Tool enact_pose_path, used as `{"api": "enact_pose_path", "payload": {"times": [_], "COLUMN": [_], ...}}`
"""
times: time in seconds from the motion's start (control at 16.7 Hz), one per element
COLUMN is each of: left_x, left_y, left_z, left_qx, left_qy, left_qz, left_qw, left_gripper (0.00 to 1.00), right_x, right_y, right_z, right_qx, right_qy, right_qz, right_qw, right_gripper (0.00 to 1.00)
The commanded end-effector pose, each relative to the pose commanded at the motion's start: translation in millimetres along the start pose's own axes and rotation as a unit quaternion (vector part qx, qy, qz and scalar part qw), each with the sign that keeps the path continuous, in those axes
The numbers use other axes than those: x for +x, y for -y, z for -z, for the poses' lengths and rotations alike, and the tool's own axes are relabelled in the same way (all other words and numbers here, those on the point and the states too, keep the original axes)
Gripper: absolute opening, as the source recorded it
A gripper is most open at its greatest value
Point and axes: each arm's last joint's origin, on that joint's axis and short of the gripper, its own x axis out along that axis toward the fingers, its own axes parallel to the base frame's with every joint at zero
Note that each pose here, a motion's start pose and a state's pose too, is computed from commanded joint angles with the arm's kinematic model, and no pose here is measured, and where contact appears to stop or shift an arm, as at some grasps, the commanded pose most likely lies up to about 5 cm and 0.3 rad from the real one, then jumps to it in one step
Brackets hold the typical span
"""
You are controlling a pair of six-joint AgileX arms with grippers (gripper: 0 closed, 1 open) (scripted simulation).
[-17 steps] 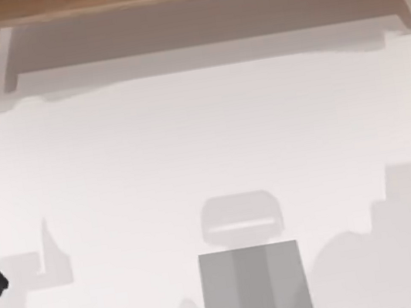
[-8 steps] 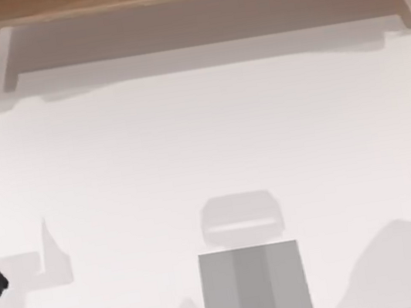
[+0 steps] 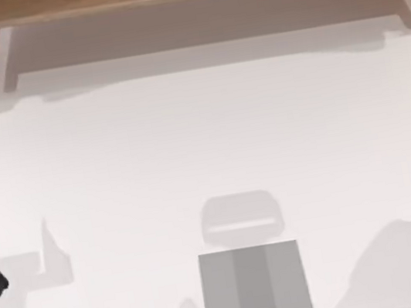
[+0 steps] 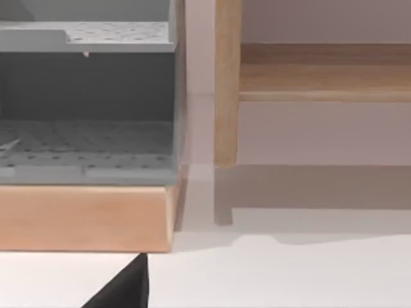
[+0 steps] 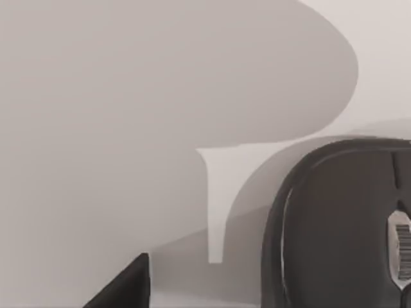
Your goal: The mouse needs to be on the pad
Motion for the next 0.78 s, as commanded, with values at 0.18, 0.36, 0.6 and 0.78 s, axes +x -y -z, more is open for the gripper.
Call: {"api": "enact_pose_path", "payload": {"times": [0.18, 0.36, 0.6, 0.78], "left_x": [0.0, 0.0, 0.0, 0.0], "left_y": [0.0, 0.0, 0.0, 0.0], "left_z": [0.0, 0.0, 0.0, 0.0], "left_qx": [0.000, 0.000, 0.000, 0.000], "left_qy": [0.000, 0.000, 0.000, 0.000], "left_qz": [0.000, 0.000, 0.000, 0.000], "left_qw": [1.000, 1.000, 1.000, 1.000], "left_gripper": [1.00, 1.00, 1.00, 1.00], "right_x": [0.0, 0.0, 0.0, 0.0], "right_y": [0.0, 0.0, 0.0, 0.0], "right_z": [0.0, 0.0, 0.0, 0.0], "right_qx": [0.000, 0.000, 0.000, 0.000], "right_qy": [0.000, 0.000, 0.000, 0.000], "right_qz": [0.000, 0.000, 0.000, 0.000], "right_qw": [1.000, 1.000, 1.000, 1.000], "right_gripper": [0.32, 0.10, 0.00, 0.00]}}
